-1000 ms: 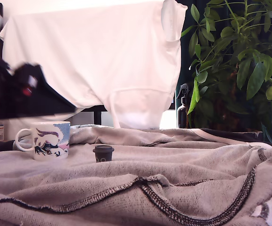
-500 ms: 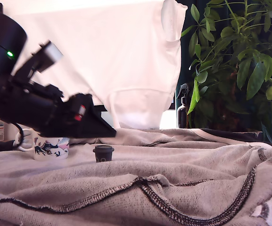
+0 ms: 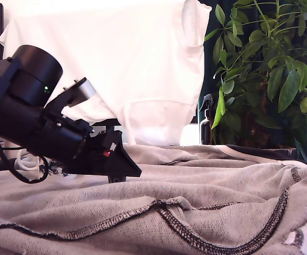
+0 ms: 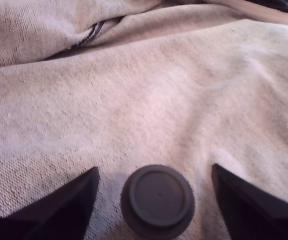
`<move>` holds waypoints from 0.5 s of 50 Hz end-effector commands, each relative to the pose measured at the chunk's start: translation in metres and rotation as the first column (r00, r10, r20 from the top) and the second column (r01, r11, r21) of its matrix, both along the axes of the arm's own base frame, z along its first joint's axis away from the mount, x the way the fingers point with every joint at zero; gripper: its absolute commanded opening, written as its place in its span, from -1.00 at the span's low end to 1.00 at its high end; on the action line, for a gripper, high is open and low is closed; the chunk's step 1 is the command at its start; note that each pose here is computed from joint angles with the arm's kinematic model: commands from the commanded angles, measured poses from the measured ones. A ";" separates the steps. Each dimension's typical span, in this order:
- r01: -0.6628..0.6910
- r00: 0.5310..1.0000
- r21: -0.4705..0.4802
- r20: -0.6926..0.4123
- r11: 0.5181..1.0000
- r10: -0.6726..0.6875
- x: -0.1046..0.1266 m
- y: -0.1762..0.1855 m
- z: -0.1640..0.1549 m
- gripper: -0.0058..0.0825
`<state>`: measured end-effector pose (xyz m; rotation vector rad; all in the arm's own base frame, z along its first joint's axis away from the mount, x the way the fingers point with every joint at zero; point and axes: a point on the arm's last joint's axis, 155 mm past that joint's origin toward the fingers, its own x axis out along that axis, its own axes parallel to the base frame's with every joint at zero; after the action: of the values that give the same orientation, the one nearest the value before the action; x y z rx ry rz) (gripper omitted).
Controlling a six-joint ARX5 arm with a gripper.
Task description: Pick the grey coffee capsule and place it inside the blue coffee cup
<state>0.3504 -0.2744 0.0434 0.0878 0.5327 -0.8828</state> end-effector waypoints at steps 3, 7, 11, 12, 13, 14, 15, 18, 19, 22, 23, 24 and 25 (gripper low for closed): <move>0.014 0.999 0.023 -0.041 1.000 -0.013 -0.004 -0.002 -0.009 -0.07; 0.014 0.998 0.037 -0.068 0.999 -0.012 -0.004 -0.002 -0.012 -0.31; 0.021 0.996 0.042 -0.088 0.999 -0.017 -0.005 -0.002 -0.013 -0.44; 0.022 0.996 0.041 -0.091 0.999 -0.018 -0.006 -0.003 -0.012 -0.45; 0.023 0.995 0.039 -0.094 0.999 -0.019 -0.006 -0.003 -0.012 -0.46; 0.023 0.995 0.036 -0.096 0.999 -0.019 -0.005 -0.004 -0.011 -0.47; 0.026 0.995 0.034 -0.096 0.999 -0.022 -0.005 -0.005 -0.011 -0.47; 0.033 0.995 0.025 -0.092 0.999 -0.031 -0.004 -0.007 -0.007 -0.47; 0.034 0.995 0.023 -0.089 0.999 -0.032 -0.004 -0.007 -0.006 -0.49; 0.034 0.996 0.021 -0.085 0.999 -0.032 -0.002 -0.008 -0.003 -0.58; 0.034 0.996 0.021 -0.085 0.999 -0.032 -0.002 -0.008 -0.002 -0.60; 0.034 0.996 0.021 -0.084 0.999 -0.032 -0.002 -0.009 -0.001 -0.63; 0.034 0.996 0.021 -0.084 0.999 -0.032 -0.001 -0.009 -0.001 -0.65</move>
<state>0.3472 -0.2788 0.0381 0.0825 0.6319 -0.9072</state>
